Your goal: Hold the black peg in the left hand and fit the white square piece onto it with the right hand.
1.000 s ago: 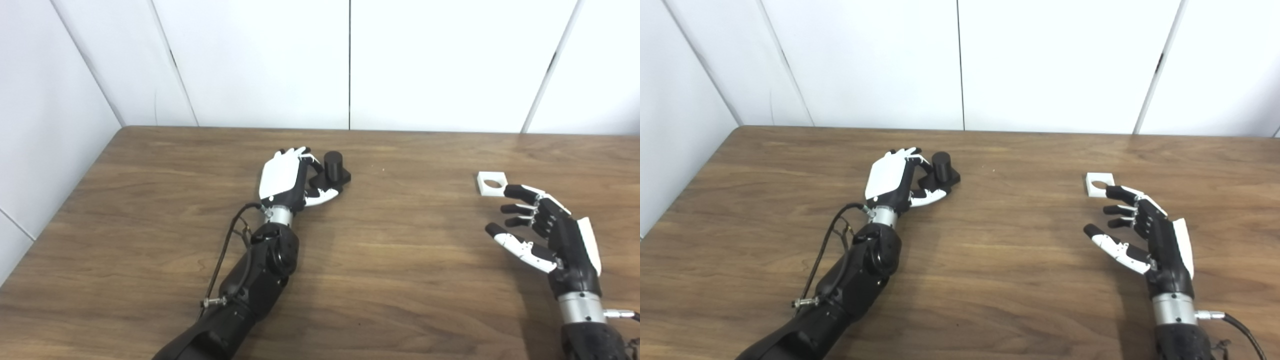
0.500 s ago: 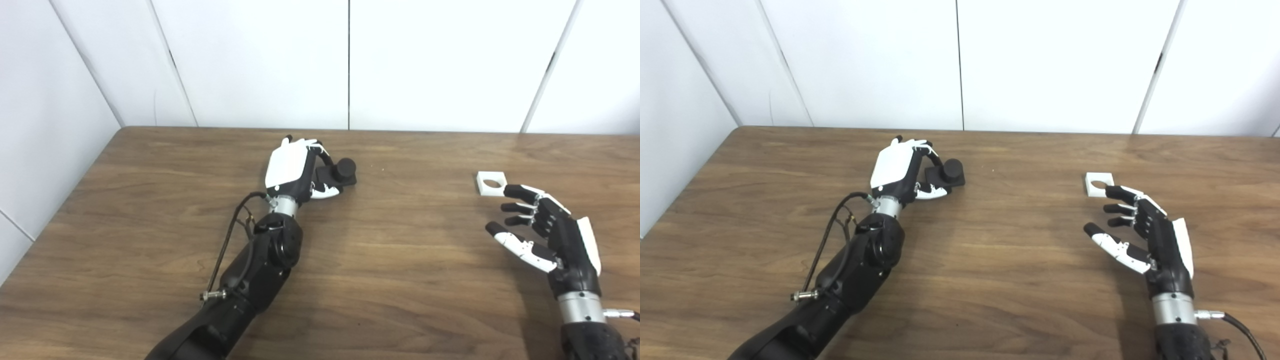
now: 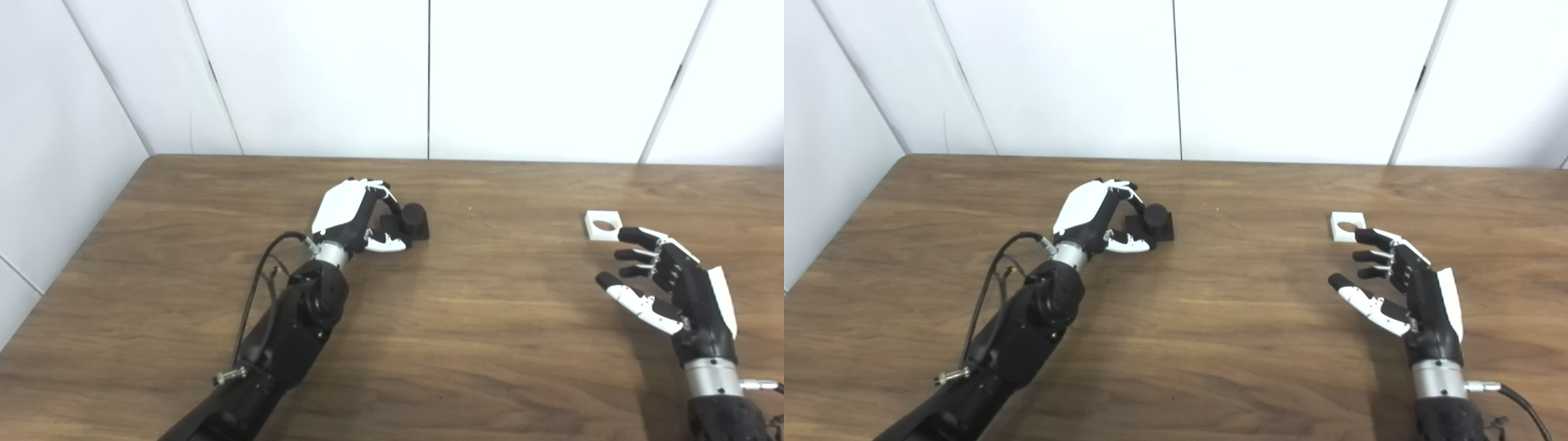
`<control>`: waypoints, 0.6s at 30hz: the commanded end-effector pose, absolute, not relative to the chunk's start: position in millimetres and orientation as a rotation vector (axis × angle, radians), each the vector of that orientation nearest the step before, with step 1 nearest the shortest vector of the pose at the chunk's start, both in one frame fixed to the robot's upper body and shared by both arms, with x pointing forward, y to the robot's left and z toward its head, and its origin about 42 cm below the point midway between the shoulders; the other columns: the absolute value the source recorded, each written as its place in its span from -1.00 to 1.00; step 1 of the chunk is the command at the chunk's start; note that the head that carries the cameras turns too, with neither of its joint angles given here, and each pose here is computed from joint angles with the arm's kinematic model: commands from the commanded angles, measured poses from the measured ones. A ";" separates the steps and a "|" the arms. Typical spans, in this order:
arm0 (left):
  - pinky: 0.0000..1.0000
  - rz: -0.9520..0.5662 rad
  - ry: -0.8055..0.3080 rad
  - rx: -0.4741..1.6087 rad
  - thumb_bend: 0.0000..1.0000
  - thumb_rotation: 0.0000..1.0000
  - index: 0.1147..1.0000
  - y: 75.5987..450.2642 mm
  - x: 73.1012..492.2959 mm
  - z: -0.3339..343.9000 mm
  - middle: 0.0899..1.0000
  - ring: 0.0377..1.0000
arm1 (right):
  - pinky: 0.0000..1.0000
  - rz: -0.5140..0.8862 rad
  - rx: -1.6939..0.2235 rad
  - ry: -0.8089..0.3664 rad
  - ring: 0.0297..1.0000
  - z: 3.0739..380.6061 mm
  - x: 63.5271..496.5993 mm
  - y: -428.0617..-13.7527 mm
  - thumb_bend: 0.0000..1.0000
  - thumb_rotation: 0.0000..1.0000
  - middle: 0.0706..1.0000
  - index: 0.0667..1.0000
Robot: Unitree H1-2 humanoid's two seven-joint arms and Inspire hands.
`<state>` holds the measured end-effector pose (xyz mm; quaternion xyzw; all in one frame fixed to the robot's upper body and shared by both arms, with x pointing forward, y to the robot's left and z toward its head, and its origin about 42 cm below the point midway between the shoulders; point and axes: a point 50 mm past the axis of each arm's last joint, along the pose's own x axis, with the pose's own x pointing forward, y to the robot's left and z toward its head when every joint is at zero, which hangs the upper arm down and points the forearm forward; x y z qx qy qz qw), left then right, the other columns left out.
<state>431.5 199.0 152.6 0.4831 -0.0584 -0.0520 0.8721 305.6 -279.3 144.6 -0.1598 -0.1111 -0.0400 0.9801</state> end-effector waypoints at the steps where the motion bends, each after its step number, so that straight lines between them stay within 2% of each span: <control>1: 1.00 -0.149 -0.166 1.016 0.04 -0.83 -0.16 206.2 432.3 163.3 0.72 0.89 | 0.12 -0.085 -0.336 -0.249 0.31 145.8 304.5 -281.8 0.16 -0.55 0.46 0.37; 6: 1.00 -0.244 -0.172 0.998 0.03 -0.83 -0.15 212.7 425.3 163.8 0.78 0.96 | 0.12 -0.086 -0.338 -0.252 0.32 146.1 304.9 -282.7 0.15 -0.54 0.45 0.36; 18: 1.00 -0.421 -0.218 0.948 0.03 -0.82 -0.15 216.8 409.1 163.3 0.82 0.97 | 0.11 -0.082 -0.348 -0.254 0.31 147.5 305.1 -283.4 0.12 -0.54 0.45 0.37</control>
